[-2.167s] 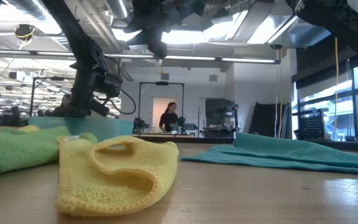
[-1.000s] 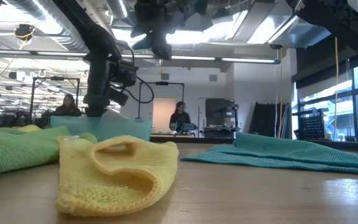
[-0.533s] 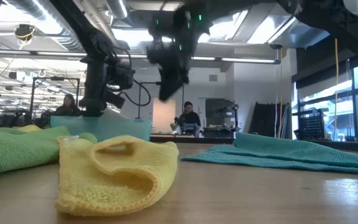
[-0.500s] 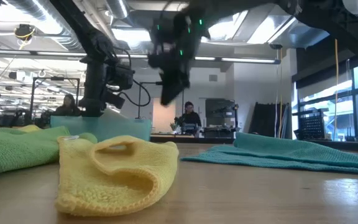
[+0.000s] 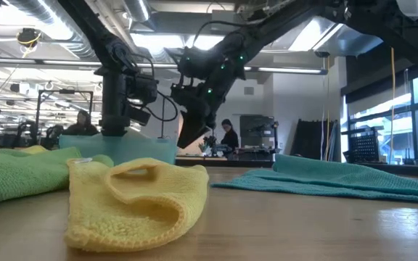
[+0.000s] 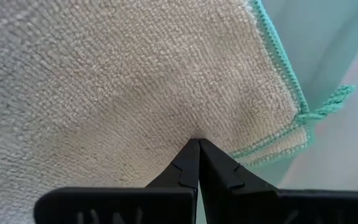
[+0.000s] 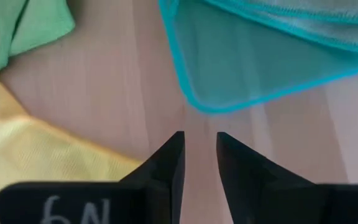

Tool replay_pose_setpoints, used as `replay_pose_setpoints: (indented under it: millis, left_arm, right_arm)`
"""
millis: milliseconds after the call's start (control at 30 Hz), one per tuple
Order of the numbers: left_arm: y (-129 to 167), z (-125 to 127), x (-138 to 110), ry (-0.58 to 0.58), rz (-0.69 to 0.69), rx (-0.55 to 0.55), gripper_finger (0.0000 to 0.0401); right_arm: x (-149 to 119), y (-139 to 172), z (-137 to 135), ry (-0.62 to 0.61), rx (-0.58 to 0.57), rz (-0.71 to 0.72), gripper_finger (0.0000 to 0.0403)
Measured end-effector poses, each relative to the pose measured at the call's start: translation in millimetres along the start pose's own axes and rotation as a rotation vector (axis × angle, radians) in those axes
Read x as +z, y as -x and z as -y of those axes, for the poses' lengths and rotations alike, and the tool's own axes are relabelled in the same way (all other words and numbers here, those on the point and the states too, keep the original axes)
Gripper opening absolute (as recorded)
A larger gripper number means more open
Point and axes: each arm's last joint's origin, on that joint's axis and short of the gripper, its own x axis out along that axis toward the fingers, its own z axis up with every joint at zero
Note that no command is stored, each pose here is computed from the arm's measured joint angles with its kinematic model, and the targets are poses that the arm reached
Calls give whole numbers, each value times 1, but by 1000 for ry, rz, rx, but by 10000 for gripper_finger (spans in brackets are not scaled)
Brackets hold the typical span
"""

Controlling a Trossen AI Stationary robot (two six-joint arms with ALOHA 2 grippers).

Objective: Fold microfiber towels
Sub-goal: Put the light green microfiber cloth into the blue bin

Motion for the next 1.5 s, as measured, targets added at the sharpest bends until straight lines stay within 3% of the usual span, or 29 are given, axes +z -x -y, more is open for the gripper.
replay_pose_setpoints:
  millis: [200,500,1033,1133,1267,1500]
  left_arm:
    - [-4,5,2,-9,-12,-7,0]
    - [-15,11,9,100,16,-85,0]
    - [-5,15,31,385,201,-407,0]
    - [7,10,37,379,201,-386,0]
    - [31,-4,45,292,186,-264,0]
    - [68,-38,48,58,125,133,16]
  right_arm:
    - [-2,-11,1,3,2,33,94]
    - [-2,-17,-1,-19,29,47,94]
    - [0,-17,0,-14,31,67,94]
    - [1,-15,0,-15,32,74,94]
    - [1,-13,0,-39,32,67,94]
    - [-3,-16,-2,-45,37,35,94]
